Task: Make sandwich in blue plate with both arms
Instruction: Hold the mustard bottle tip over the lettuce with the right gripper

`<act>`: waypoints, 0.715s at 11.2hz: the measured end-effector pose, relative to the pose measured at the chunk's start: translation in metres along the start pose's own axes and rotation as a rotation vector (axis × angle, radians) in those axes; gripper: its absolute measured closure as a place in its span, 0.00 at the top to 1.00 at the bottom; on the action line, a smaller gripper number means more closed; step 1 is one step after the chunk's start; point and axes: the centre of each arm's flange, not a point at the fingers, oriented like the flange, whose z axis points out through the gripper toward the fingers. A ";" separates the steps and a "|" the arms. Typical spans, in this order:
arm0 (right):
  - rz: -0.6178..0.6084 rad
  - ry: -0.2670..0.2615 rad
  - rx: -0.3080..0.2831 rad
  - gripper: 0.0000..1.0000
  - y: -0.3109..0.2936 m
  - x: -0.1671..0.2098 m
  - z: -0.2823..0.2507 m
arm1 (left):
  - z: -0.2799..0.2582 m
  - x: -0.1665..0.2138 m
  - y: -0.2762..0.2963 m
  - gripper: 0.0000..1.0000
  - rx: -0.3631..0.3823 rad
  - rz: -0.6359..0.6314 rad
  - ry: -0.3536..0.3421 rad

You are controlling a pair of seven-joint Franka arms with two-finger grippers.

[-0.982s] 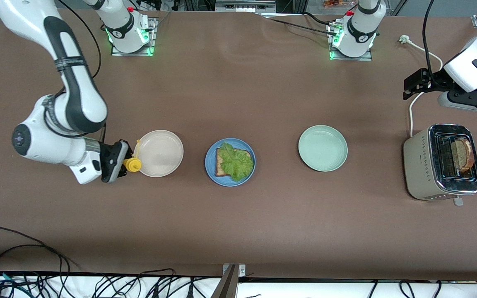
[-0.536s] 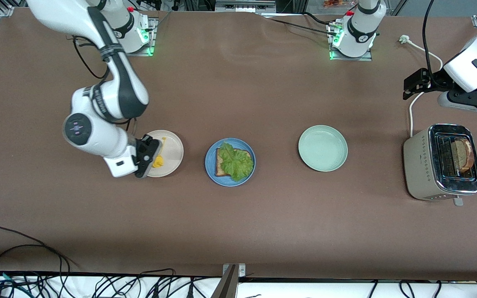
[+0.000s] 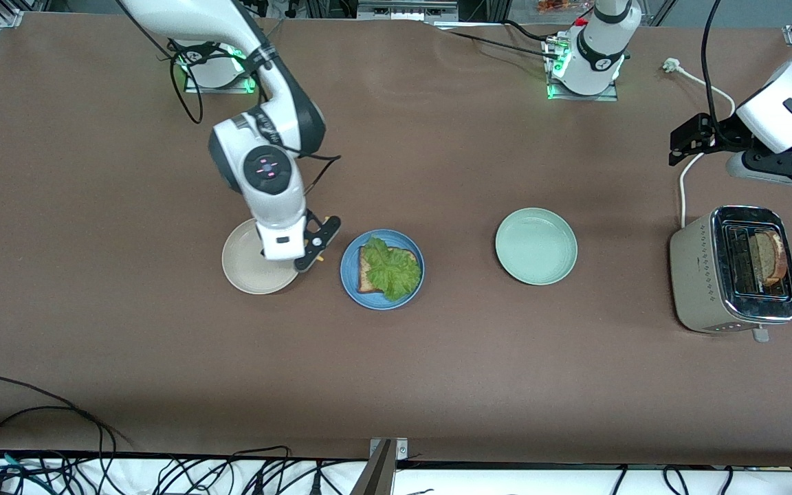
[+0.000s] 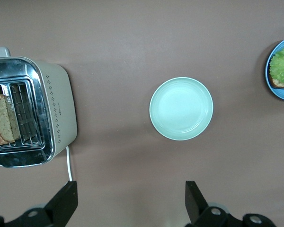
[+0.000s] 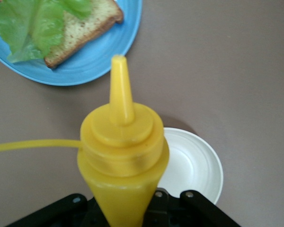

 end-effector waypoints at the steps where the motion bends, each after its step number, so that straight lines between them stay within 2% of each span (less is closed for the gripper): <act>1: -0.020 -0.020 -0.030 0.09 -0.015 0.007 0.005 | 0.000 0.000 0.000 1.00 0.000 0.000 0.000; 5: -0.158 -0.108 -0.189 0.09 -0.073 0.038 0.040 | 0.000 0.000 0.000 1.00 0.000 0.000 0.000; 8: -0.237 -0.188 -0.279 0.09 -0.100 0.058 0.060 | 0.000 0.000 0.000 1.00 0.000 0.000 0.000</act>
